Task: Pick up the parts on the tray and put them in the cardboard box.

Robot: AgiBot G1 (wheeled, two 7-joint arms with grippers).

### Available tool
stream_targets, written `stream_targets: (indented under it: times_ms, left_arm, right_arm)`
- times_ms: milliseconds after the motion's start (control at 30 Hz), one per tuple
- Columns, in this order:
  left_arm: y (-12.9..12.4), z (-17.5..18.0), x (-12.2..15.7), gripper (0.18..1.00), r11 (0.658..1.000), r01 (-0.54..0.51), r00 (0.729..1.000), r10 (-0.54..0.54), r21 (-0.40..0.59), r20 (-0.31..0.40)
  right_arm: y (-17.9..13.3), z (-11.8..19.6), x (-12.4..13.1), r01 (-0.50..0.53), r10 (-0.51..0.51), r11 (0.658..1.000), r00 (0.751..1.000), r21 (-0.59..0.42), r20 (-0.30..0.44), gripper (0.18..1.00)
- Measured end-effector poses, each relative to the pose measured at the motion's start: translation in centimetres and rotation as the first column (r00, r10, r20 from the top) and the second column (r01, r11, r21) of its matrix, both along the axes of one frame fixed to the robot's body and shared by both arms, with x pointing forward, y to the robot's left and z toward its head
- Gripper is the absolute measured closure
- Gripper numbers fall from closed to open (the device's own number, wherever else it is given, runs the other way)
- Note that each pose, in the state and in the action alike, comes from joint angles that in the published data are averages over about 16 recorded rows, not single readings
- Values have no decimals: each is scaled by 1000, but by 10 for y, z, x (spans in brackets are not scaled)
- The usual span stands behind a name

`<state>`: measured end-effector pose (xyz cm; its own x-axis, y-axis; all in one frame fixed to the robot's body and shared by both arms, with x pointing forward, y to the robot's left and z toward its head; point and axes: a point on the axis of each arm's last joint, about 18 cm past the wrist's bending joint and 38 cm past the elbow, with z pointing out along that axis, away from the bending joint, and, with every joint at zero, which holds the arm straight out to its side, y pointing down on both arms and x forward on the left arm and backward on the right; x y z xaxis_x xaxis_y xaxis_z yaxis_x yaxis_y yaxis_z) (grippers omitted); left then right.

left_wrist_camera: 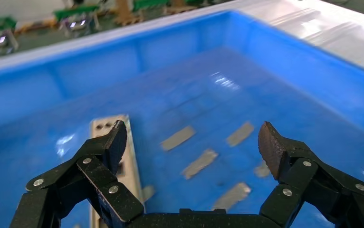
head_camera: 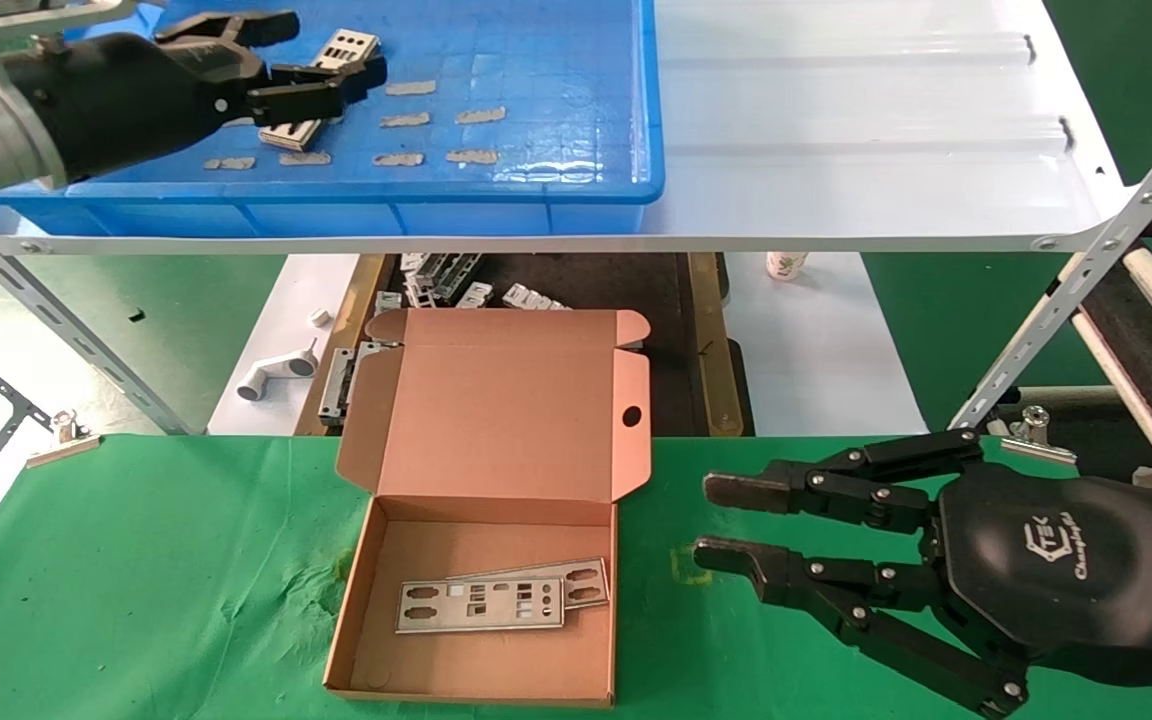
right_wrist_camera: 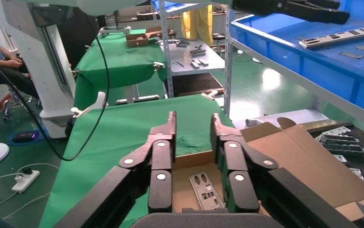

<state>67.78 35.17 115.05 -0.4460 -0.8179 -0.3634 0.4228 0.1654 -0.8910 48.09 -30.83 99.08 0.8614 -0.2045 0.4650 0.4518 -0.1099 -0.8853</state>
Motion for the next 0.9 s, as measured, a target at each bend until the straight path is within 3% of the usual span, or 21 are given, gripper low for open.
stream_targets:
  times_ms: [367,900]
  left_arm:
    - [6,13,23,184,992,-122,990,120,-18,-80]
    - [12,10,36,185,978,-208,971,203,-32,-123]
  right_arm:
    - [0,0,0,0,0,1000,1000,0,0,916]
    - [0,0,0,0,0,1000,1000,0,0,986]
